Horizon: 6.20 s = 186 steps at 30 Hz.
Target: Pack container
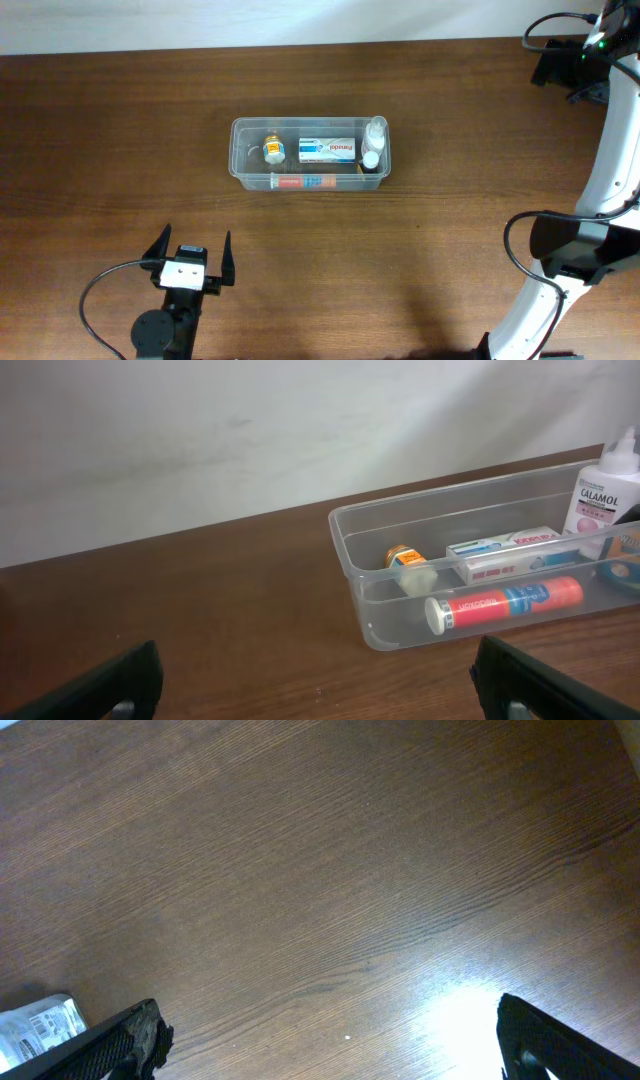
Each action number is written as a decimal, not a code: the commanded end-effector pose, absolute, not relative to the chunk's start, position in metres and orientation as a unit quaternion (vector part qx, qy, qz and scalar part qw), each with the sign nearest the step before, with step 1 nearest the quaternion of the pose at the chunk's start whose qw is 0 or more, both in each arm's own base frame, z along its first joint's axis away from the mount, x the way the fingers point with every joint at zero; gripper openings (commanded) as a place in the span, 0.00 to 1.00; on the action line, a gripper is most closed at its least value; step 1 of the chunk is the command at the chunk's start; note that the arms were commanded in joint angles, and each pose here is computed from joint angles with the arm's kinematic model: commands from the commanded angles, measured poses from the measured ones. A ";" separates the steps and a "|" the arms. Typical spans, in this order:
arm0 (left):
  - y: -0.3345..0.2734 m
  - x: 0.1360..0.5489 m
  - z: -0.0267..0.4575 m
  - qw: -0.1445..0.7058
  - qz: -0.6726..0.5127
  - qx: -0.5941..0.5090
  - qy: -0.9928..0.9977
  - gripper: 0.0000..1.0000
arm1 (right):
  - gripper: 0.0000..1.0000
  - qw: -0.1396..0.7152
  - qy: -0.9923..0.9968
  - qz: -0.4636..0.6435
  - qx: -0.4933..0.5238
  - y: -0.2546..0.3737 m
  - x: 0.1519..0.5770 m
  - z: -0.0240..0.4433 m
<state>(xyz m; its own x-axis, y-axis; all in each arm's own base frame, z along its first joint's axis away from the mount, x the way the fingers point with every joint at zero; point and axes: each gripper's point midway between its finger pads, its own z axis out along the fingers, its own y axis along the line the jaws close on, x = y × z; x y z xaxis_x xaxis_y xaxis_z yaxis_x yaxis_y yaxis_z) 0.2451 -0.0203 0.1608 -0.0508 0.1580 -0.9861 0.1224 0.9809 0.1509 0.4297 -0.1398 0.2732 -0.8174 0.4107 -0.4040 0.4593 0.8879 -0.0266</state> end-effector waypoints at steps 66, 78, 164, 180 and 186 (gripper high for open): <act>-0.019 0.245 0.159 0.682 0.011 0.093 0.725 0.99 | 0.98 0.760 0.642 0.104 0.008 0.027 0.262 0.331; -0.019 0.245 0.159 0.682 0.011 0.093 0.725 0.99 | 0.98 0.767 0.632 0.106 0.006 0.026 0.240 0.269; -0.019 0.245 0.159 0.682 0.011 0.093 0.725 0.99 | 0.98 0.680 0.731 0.026 -0.042 0.020 0.245 0.157; -0.019 0.245 0.159 0.682 0.011 0.093 0.725 1.00 | 0.98 0.680 0.731 0.026 -0.042 0.020 0.245 0.157; -0.019 0.245 0.159 0.682 0.011 0.093 0.725 0.99 | 0.99 0.680 0.731 0.026 -0.042 0.019 0.245 0.157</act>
